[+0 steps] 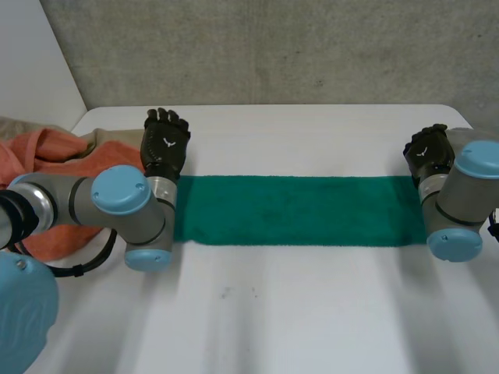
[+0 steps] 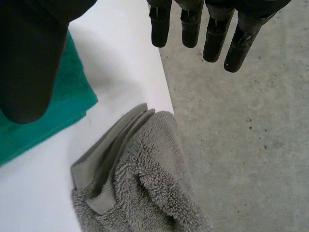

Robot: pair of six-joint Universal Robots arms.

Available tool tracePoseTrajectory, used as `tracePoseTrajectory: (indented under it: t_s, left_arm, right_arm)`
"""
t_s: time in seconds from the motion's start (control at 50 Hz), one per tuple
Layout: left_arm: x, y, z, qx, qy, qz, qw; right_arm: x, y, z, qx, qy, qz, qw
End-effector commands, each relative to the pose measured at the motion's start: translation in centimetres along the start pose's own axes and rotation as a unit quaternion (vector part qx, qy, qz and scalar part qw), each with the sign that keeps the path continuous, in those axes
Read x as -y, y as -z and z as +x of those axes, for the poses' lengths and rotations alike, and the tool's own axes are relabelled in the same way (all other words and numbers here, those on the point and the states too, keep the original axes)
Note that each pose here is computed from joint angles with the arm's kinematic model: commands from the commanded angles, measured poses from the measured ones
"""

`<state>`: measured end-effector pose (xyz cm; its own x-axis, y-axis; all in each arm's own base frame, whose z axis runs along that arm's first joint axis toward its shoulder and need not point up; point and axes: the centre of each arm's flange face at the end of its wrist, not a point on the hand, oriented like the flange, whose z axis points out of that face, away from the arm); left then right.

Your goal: Fold the laundry.

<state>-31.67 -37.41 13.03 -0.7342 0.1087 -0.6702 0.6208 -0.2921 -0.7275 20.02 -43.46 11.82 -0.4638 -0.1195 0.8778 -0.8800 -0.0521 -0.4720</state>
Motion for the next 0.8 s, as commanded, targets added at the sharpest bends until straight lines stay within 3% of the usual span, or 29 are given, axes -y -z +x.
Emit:
tracePoseTrajectory:
  t_s: [0.02, 0.1, 0.2, 0.28, 0.6, 0.72, 0.8]
  left_arm:
    - [2.8, 2.6, -2.2, -0.005, 0.006, 0.013, 1.0]
    - [3.5, 4.2, -3.6, -0.007, 0.007, 0.009, 1.0]
    - [3.7, 6.2, -4.4, -0.016, 0.011, 0.0, 1.0]
    - [3.4, 7.4, -4.0, -0.03, 0.022, -0.008, 0.999]
    - [2.6, 8.0, -3.2, -0.042, 0.037, -0.02, 0.998]
    - [2.6, 8.1, -3.3, -0.042, 0.037, -0.022, 0.998]
    - [2.6, 8.3, -3.4, -0.043, 0.037, -0.023, 0.998]
  right_arm:
    - [2.4, 4.3, 4.6, 0.0, -0.091, 0.021, 0.996]
    - [2.8, 7.0, 6.0, 0.055, -0.13, 0.031, 0.989]
    - [-0.7, 8.8, 6.1, 0.137, -0.16, -0.029, 0.977]
    - [-2.3, 9.5, 5.6, 0.163, -0.171, -0.053, 0.97]
    - [-5.3, 6.7, 2.1, 0.142, -0.161, -0.047, 0.975]
    - [-6.2, 6.6, 3.1, 0.128, -0.165, -0.063, 0.976]
    - [-7.9, 6.6, 6.0, 0.091, -0.167, -0.079, 0.979]
